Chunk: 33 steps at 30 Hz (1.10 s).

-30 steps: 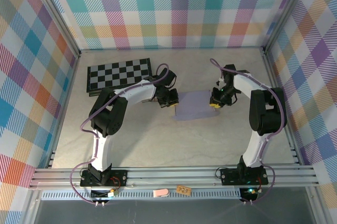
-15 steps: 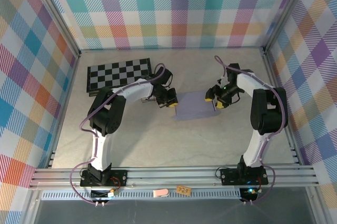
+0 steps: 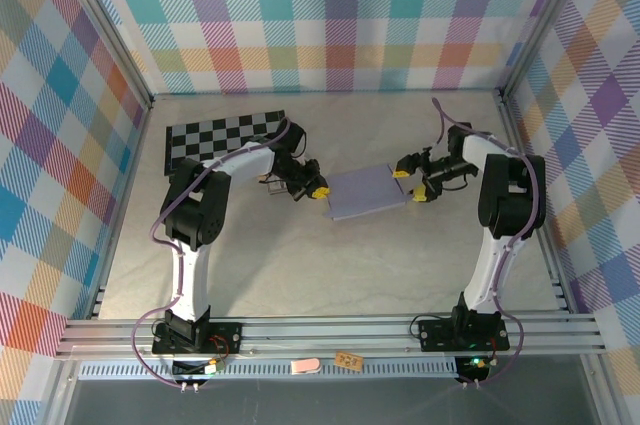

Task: Fold the paper box

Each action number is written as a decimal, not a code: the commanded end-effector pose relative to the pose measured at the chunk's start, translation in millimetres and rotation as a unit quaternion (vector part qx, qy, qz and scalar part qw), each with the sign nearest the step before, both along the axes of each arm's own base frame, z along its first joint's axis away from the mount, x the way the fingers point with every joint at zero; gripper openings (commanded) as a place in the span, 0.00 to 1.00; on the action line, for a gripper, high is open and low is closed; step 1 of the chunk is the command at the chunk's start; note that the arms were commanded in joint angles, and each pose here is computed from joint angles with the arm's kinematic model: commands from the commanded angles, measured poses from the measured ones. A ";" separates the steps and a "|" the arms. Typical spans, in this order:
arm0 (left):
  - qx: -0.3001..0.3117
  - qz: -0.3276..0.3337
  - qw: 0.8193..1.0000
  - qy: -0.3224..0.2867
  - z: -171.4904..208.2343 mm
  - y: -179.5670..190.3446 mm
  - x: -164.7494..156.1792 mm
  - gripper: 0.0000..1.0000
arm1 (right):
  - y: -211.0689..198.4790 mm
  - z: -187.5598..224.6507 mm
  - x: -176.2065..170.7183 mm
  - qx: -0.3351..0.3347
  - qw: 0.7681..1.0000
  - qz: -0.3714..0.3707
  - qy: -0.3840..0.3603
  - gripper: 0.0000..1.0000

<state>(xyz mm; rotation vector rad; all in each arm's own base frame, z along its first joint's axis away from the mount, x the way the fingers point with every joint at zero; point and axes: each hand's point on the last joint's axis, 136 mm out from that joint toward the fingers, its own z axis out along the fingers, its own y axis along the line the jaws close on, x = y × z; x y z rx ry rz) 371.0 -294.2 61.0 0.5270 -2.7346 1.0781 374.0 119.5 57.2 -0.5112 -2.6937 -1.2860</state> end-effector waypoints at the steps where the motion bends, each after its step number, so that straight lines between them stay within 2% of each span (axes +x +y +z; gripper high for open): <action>1: -0.016 0.010 0.999 0.037 1.4 -2.0 -2.4 0.00 | 19.2 9.0 -4.0 0.086 0.996 -0.007 0.009 0.78; 4: -0.019 0.012 0.999 0.040 -0.7 -3.1 -1.9 0.00 | 29.0 7.6 -3.9 0.119 0.993 -0.011 0.014 0.78; 6: -0.020 0.013 0.999 0.041 -1.7 -3.6 -1.2 0.00 | 34.7 5.2 -4.5 0.119 0.993 -0.006 0.019 0.75; 9: -0.023 0.017 0.999 0.040 -2.1 -4.9 1.0 0.00 | 36.7 6.8 1.5 0.127 0.991 -0.023 0.020 0.68; 11: -0.024 0.019 0.999 0.032 0.8 -4.6 4.0 0.00 | 36.2 10.0 6.4 0.124 0.991 -0.038 0.025 0.59; 14: -0.028 0.026 0.999 0.005 14.1 -3.0 12.8 0.20 | 34.7 15.4 12.3 0.122 0.989 -0.062 0.046 0.46; 16: -0.026 0.029 0.999 -0.022 27.0 -0.9 18.6 0.29 | 33.7 20.4 14.7 0.120 0.988 -0.080 0.064 0.39; 19: 0.002 0.028 0.996 -0.081 49.4 8.9 29.1 0.34 | 30.9 28.3 16.8 0.111 0.984 -0.106 0.095 0.35; 21: 0.037 0.028 0.987 -0.153 71.9 21.5 38.7 0.35 | 29.6 33.0 17.2 0.107 0.979 -0.124 0.121 0.35; 22: 0.052 0.023 0.977 -0.204 88.1 25.4 43.8 0.36 | 29.8 35.2 16.0 0.106 0.976 -0.132 0.138 0.34; 24: 0.080 -0.028 0.944 -0.320 120.0 21.1 44.7 0.37 | 28.6 39.7 13.2 0.103 0.970 -0.142 0.171 0.33; 27: 0.117 -0.164 0.852 -0.483 155.9 -5.9 19.0 0.39 | 27.8 47.1 7.0 0.091 0.965 -0.141 0.203 0.31; 29: 0.128 -0.257 0.789 -0.543 162.5 -29.0 -6.5 0.43 | 25.2 51.0 2.0 0.087 0.961 -0.139 0.224 0.29; 33: 0.122 -0.374 0.720 -0.572 158.9 -52.5 -33.1 0.45 | 22.4 53.3 -6.6 0.080 0.957 -0.137 0.243 0.29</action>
